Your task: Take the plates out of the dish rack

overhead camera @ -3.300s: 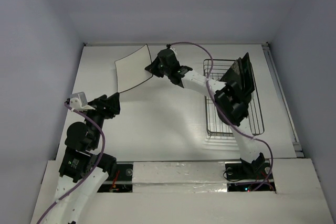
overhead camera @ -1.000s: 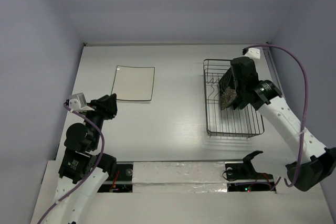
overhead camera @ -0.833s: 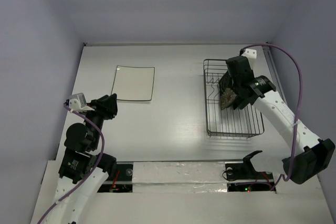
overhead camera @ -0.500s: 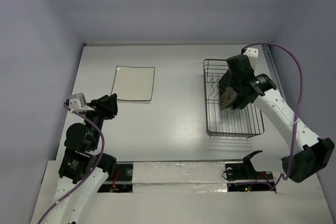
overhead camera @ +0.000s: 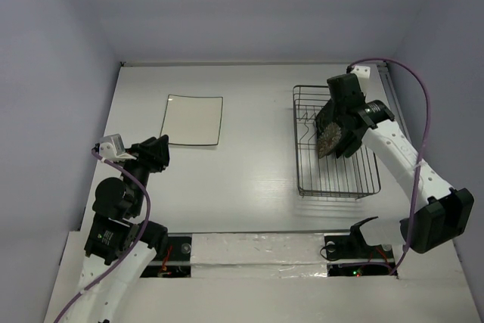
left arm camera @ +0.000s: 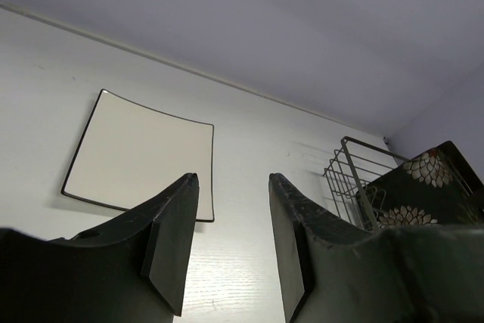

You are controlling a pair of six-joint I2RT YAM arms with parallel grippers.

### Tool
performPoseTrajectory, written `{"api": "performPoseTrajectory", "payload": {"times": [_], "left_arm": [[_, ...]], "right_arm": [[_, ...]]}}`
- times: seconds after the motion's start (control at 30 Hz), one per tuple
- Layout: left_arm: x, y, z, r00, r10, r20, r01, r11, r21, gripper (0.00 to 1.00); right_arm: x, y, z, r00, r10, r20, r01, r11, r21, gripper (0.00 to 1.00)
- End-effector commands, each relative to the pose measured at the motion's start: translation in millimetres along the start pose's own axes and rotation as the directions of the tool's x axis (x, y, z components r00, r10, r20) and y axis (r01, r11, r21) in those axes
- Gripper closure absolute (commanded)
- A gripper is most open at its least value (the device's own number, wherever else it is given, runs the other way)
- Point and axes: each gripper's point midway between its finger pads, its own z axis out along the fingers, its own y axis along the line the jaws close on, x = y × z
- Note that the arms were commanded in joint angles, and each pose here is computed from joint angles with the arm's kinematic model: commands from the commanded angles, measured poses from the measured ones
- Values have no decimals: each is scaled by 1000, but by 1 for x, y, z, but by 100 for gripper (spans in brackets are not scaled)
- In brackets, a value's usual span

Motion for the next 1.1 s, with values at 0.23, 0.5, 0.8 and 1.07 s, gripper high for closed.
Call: {"api": "performPoseTrajectory", "payload": {"times": [0.23, 0.5, 0.8, 1.07], "left_arm": [[-11, -7, 0, 999, -11, 36, 10, 1000, 28, 61], [-10, -7, 0, 999, -11, 36, 10, 1000, 28, 61], [-11, -8, 0, 999, -10, 39, 9, 1000, 29, 61], [-12, -8, 0, 999, -13, 42, 11, 999, 31, 60]], "right_arm": [[-15, 5, 7, 1000, -5, 17, 6, 1000, -14, 72], [-6, 18, 27, 999, -41, -21, 41, 999, -26, 61], [-2, 18, 48, 996, -84, -35, 85, 996, 37, 81], [-40, 0, 19, 997, -37, 64, 34, 998, 54, 100]]}}
